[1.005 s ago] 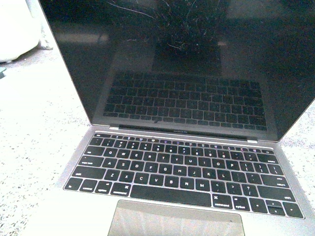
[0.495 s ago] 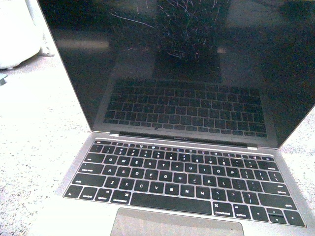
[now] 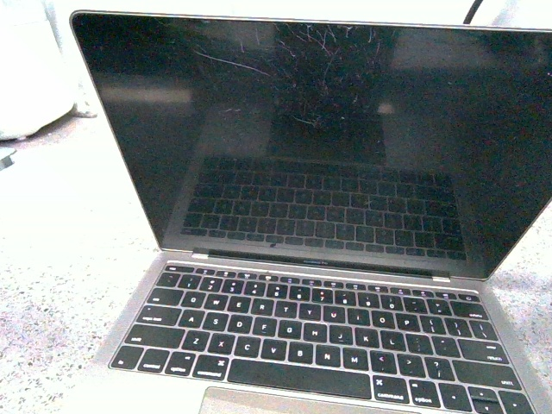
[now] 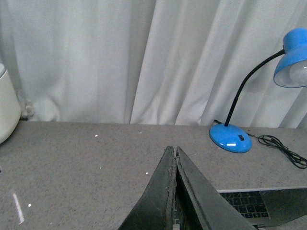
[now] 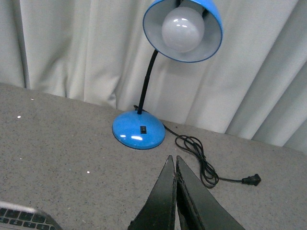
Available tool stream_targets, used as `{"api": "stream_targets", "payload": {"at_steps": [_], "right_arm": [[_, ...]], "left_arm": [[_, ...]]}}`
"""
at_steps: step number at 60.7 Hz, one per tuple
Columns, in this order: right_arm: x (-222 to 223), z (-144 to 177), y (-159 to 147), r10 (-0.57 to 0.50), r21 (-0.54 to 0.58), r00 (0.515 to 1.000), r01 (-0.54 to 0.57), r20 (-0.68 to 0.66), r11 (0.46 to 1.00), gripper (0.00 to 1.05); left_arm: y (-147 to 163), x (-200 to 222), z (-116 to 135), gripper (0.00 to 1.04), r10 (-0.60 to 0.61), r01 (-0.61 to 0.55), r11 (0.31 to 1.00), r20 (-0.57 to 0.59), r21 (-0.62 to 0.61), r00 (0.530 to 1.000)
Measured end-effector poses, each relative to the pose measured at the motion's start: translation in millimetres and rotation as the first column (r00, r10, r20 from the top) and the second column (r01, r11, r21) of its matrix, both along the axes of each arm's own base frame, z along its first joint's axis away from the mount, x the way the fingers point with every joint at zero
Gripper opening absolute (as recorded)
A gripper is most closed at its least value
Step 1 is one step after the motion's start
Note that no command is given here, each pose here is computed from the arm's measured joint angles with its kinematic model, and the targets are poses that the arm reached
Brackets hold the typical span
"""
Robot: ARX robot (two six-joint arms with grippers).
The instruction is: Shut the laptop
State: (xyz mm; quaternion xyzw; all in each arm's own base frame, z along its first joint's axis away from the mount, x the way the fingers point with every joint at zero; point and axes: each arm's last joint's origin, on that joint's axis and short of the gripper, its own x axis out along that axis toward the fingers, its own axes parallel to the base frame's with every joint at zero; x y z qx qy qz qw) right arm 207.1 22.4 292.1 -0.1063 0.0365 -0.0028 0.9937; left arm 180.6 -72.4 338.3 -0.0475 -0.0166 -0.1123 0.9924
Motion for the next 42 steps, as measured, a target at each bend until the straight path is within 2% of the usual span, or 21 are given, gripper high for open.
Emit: {"api": "stream_targets", "payload": {"at_steps": [10,25,42], "right_arm": [[25.8,2.7,6.6,0.056,-0.016,0.997,-0.057,-0.048,0.998,0.01],[57.1,21.4,19.1,0.158,-0.129,0.986,-0.163,-0.046,0.978,0.01],[74.8,26.9,38.0,0.29,-0.114,0.951,-0.302,-0.112,0.947,0.01]], "left_arm": [[-15.4,16.5,5.6,0.04,-0.037,0.037,0.996,-0.013,0.076,0.999],[-31.2,38.5,10.0,0.04,-0.073,0.077,0.984,-0.028,0.158,0.997],[-46.3,64.9,5.8,0.04,-0.138,0.148,0.956,-0.059,0.251,0.989]]}}
